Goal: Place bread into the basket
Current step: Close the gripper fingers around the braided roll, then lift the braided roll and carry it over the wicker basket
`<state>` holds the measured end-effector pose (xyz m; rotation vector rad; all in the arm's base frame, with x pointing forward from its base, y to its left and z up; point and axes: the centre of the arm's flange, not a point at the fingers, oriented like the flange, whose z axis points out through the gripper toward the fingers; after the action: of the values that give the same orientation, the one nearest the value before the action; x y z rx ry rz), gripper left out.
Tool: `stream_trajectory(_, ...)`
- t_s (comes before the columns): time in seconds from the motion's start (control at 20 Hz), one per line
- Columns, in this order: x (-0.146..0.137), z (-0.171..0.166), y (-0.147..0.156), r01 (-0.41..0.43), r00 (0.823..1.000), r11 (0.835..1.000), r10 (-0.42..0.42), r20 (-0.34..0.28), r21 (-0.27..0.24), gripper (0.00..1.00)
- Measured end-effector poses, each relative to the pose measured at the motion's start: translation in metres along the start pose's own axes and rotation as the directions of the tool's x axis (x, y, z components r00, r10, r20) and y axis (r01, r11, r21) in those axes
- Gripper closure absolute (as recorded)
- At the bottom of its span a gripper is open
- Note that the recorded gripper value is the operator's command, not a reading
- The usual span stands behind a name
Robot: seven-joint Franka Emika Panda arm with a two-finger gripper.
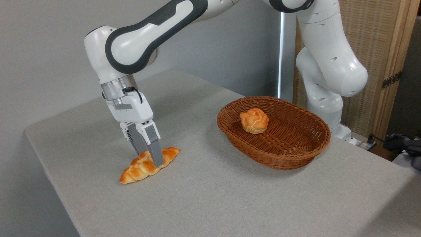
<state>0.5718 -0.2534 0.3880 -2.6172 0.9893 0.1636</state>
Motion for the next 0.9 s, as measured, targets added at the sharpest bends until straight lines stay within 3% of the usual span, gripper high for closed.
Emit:
stream_trajectory(0.35,0.007,0.0016,-0.0014,0.003,0.998,1.0,-0.003,-0.058,-0.002,0.02)
stream_trajectory(0.4,0.0072,0.002,-0.0013,0.002,0.998,1.0,-0.003,-0.057,-0.002,0.1)
stream_trajectory(0.5,0.0075,0.0024,-0.0012,0.002,0.998,1.0,-0.002,-0.058,-0.003,0.35)
stream_trajectory(0.6,0.0076,0.0024,-0.0014,0.003,0.998,1.0,-0.003,-0.059,-0.003,0.51)
stream_trajectory(0.9,0.0079,0.0026,-0.0013,0.003,0.998,1.0,-0.003,-0.061,-0.004,0.57)
